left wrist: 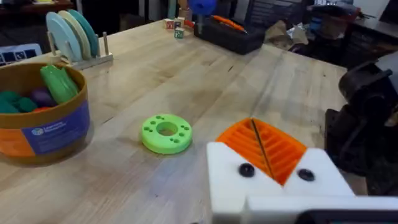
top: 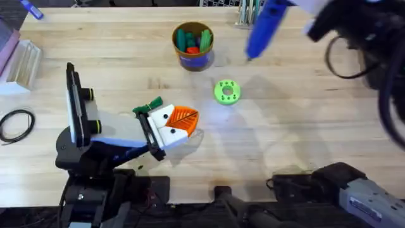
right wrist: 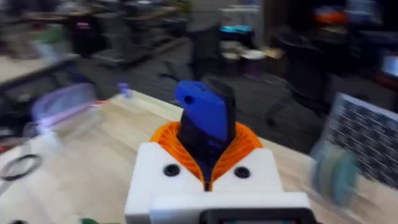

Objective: Pick up the gripper from the table and insert it into the empty holder that is missing its gripper. Then pick up a screw, insert it into the mounting hole, and use the screwdriver to tighten it. Finally, clean up the table by picking up the vegetable and placing it into the bucket.

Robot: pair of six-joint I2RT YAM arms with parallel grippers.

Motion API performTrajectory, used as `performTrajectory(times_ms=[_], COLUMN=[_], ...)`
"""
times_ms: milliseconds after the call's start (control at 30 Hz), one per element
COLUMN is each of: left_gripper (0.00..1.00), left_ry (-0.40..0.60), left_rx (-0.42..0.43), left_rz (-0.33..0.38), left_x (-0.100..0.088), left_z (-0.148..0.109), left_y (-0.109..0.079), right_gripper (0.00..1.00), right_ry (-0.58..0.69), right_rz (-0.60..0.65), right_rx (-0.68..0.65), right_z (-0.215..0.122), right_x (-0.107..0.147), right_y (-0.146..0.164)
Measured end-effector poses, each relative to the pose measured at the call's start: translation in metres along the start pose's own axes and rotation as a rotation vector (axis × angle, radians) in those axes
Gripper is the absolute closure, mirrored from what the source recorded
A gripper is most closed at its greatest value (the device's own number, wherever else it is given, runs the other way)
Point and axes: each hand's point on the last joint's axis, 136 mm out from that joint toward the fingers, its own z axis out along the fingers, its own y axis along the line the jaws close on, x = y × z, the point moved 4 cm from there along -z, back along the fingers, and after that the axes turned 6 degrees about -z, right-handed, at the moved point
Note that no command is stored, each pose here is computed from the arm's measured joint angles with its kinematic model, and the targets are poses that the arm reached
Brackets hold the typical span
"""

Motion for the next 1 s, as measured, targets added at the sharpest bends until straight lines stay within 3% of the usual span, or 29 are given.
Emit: performTrajectory(times_ms=[267,500,700,1000], left_gripper=[0.996,0.996,0.996,0.996], left_ry=[0.000,0.000,0.000,0.000], left_rx=[0.000,0.000,0.000,0.000], left_rz=[0.000,0.000,0.000,0.000], left_x=[0.000,0.000,0.000,0.000], left_z=[0.000,0.000,0.000,0.000], left_y=[0.000,0.000,0.000,0.000], right_gripper=[0.980,0.980,0.980,0.980], right_ry=[-0.148,-0.202,-0.166,-0.144], right_rz=[0.016,0.034,0.054,0.062], right_rx=[-0.309,-0.475,-0.553,-0.590], right_z=[0.025,0.030,0.034,0.036], right_x=[-0.020,-0.023,-0.011,-0.003], right_y=[0.087,0.140,0.166,0.179])
